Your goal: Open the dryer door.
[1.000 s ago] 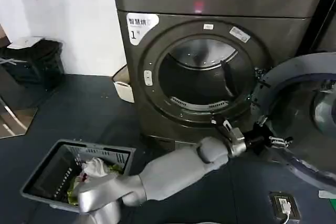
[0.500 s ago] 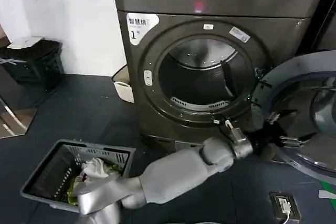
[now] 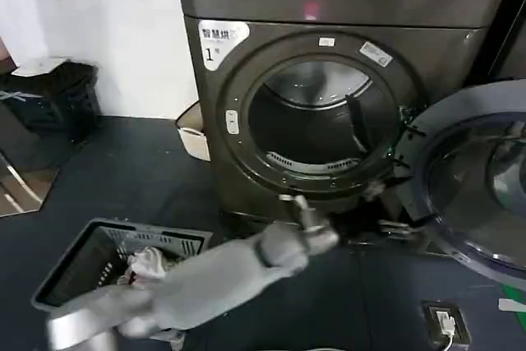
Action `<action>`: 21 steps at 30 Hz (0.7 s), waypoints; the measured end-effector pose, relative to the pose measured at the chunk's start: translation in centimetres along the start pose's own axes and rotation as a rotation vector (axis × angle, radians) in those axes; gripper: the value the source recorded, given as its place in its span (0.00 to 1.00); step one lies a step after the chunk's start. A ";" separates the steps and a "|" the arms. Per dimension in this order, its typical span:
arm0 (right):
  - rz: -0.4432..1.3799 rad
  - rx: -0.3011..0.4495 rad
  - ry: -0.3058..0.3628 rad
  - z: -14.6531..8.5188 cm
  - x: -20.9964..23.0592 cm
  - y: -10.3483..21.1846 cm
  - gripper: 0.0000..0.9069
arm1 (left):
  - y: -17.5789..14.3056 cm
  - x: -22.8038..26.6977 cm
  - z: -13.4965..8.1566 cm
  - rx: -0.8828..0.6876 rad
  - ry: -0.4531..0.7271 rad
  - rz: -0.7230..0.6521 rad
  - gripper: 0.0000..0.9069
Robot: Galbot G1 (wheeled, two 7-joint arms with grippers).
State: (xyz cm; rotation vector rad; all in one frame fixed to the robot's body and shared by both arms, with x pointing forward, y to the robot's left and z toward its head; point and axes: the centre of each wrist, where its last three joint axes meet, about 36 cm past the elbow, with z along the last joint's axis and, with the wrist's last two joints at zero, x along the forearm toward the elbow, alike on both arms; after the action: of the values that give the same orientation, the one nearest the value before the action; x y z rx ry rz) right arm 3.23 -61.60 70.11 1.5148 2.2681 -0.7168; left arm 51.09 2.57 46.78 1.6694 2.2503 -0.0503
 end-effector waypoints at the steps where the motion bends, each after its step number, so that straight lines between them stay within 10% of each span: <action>1: 0.003 -0.001 -0.002 -0.2 0.0 0.0 1.00 | 0.2 1.2 -0.6 -0.008 0.013 -0.005 1.00; 21: 0.004 0.031 -0.055 -1.8 0.7 0.8 1.00 | 0.2 25.4 -12.9 -0.170 0.583 -0.146 1.00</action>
State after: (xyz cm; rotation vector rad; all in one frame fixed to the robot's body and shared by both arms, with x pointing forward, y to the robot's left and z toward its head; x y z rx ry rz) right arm 3.71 -59.76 71.02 1.4941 2.2227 -0.7858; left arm 41.60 29.04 51.64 1.5668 2.6871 0.6536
